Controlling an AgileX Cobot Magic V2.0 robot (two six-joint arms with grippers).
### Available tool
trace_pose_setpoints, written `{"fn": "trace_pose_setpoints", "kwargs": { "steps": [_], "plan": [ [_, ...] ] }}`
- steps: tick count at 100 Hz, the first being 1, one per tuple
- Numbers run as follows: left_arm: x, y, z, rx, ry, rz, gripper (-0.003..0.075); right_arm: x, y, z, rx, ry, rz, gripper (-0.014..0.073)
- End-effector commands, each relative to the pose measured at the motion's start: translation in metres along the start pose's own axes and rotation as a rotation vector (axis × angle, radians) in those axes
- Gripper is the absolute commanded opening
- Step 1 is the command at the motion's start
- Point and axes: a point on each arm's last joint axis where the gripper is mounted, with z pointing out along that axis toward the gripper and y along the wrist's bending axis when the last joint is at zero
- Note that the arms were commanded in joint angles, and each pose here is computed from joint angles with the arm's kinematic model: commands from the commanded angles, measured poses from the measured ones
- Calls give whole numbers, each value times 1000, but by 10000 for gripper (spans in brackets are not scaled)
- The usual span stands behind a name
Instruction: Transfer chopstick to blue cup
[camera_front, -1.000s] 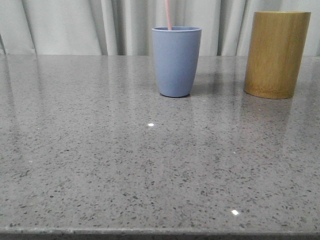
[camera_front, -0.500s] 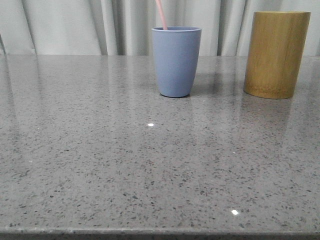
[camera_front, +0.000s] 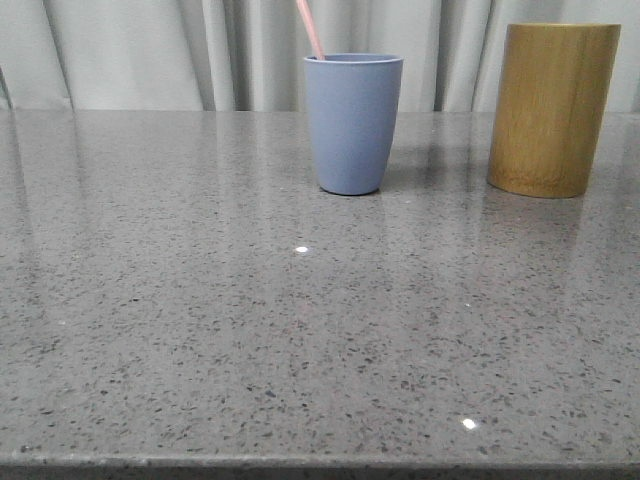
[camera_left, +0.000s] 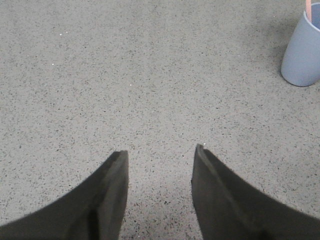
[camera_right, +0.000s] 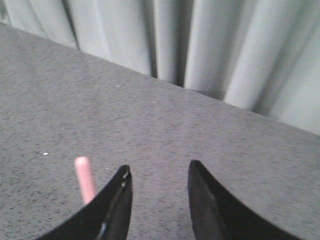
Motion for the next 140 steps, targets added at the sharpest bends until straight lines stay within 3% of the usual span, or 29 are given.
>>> {"fn": "trace_pose_setpoints", "kwargs": {
  "steps": [1, 16, 47, 83, 95, 126, 140],
  "plan": [
    [-13, -1, -7, 4, -102, -6, 294, -33, -12, -44, 31, -153, -6, 296],
    [-13, -1, -7, 4, -108, -6, 294, -30, -33, -72, 90, -166, 12, 296],
    [-15, 0, -7, -8, -124, -12, 294, 7, -74, -134, 242, -148, 63, 296],
    [-15, 1, -7, -11, -131, -37, 288, 52, -80, -208, 357, -183, 95, 220],
    [-15, 1, -7, -12, -134, -46, 232, 65, -75, -231, 376, -211, 95, 147],
    [-11, 2, -12, -16, -164, -46, -20, 100, -55, -275, 385, -275, 85, -48],
    [0, 3, -20, -16, -223, -39, -19, 115, -49, -288, 385, -301, 79, -62]
  ]
}}
